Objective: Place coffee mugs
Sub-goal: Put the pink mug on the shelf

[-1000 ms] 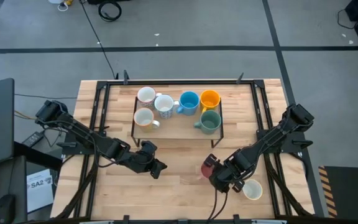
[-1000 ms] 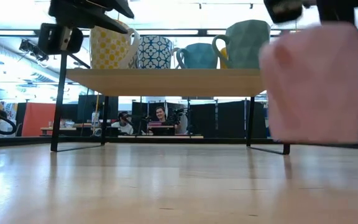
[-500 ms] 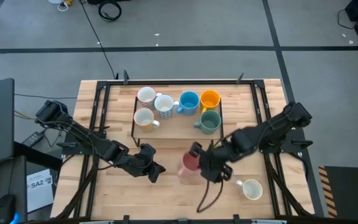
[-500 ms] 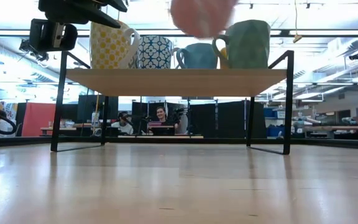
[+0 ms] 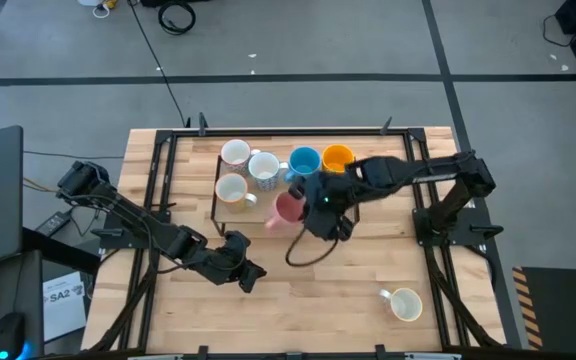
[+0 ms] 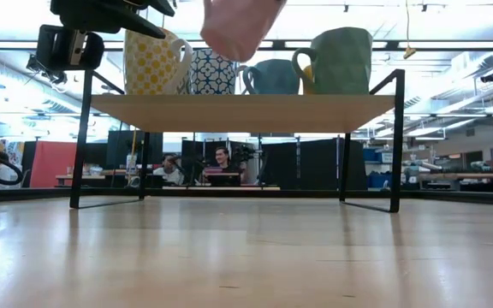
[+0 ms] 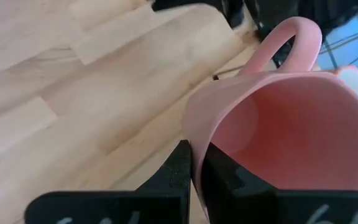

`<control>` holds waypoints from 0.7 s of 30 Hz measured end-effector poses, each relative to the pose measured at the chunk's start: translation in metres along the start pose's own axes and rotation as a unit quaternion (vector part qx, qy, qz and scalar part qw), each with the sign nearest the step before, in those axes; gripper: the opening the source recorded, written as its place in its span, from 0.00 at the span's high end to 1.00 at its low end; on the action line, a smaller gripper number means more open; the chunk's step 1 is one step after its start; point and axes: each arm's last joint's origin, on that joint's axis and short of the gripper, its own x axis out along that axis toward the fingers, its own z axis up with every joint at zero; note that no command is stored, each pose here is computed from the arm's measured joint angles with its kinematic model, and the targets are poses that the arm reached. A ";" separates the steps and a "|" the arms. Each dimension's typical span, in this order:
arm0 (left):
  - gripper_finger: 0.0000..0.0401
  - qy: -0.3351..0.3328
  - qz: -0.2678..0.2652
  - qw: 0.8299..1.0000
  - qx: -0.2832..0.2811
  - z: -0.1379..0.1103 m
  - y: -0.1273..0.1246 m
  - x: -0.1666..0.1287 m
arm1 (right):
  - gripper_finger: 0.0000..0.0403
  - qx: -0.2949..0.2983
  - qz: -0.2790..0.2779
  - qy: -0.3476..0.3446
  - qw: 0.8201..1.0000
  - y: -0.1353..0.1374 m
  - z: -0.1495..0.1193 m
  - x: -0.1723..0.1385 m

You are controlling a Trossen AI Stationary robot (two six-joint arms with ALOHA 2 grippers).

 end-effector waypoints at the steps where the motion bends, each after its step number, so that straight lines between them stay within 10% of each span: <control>1: 0.78 0.000 0.000 1.000 0.001 0.000 0.000 0.000 | 0.94 0.003 -0.002 0.001 1.000 -0.003 -0.004 0.000; 21: 0.78 0.000 0.000 1.000 0.009 0.000 0.000 0.000 | 0.94 0.078 0.024 0.044 0.996 -0.028 -0.057 -0.003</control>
